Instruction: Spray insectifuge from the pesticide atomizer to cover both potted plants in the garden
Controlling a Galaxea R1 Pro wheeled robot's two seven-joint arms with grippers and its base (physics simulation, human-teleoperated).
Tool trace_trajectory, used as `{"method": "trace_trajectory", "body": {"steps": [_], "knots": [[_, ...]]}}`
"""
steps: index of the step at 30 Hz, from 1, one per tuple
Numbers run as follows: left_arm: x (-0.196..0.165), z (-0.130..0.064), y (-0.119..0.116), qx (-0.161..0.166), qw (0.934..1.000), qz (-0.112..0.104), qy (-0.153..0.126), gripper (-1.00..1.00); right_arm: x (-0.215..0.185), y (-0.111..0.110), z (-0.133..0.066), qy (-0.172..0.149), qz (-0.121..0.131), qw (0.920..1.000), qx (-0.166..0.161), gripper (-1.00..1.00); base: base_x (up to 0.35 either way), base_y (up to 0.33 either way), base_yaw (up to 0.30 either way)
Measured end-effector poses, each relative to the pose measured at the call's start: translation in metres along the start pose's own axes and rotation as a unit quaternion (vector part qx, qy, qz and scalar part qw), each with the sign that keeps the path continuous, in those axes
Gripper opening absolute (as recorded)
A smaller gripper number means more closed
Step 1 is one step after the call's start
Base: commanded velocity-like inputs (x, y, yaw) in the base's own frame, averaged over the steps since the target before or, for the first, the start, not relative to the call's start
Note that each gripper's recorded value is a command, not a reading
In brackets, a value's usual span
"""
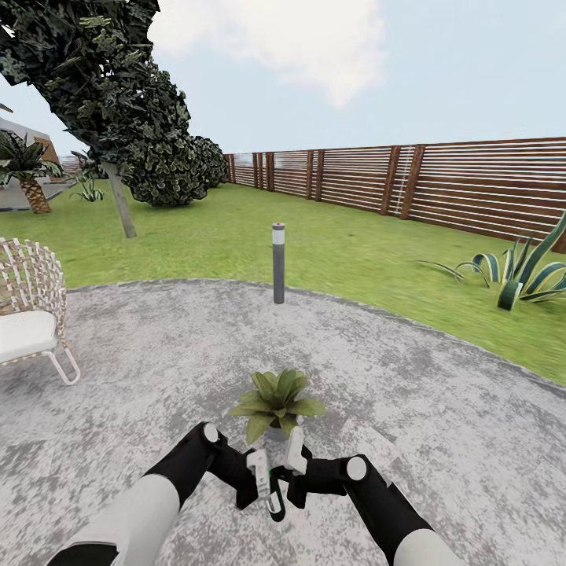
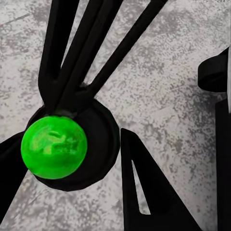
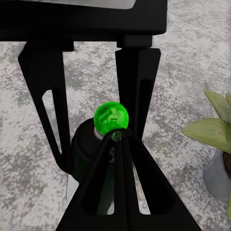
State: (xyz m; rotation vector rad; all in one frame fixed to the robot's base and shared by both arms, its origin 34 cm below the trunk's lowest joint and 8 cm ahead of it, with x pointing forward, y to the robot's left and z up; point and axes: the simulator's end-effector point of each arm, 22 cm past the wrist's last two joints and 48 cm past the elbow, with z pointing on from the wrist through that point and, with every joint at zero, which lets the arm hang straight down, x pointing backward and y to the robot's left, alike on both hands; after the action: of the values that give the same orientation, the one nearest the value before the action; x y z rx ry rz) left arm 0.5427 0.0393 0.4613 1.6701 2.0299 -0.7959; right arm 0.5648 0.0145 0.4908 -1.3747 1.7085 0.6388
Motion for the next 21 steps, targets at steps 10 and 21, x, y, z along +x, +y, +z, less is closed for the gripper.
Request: {"method": "trace_trajectory", "body": {"steps": [10, 21], "knots": [[0.068, -0.030, 0.015, -0.019, 0.9985, -0.024, 0.045, -1.00, 0.000, 0.000, 0.000, 0.000, 0.000, 1.0000, 0.000, -1.00, 0.000, 0.000, 0.000], [0.154, -0.094, 0.039, -0.060, 0.9927, -0.039, 0.098, -1.00, 0.002, 0.000, -0.001, 0.001, 0.000, 1.0000, 0.000, 1.00, 0.000, 0.000, 0.000]]}}
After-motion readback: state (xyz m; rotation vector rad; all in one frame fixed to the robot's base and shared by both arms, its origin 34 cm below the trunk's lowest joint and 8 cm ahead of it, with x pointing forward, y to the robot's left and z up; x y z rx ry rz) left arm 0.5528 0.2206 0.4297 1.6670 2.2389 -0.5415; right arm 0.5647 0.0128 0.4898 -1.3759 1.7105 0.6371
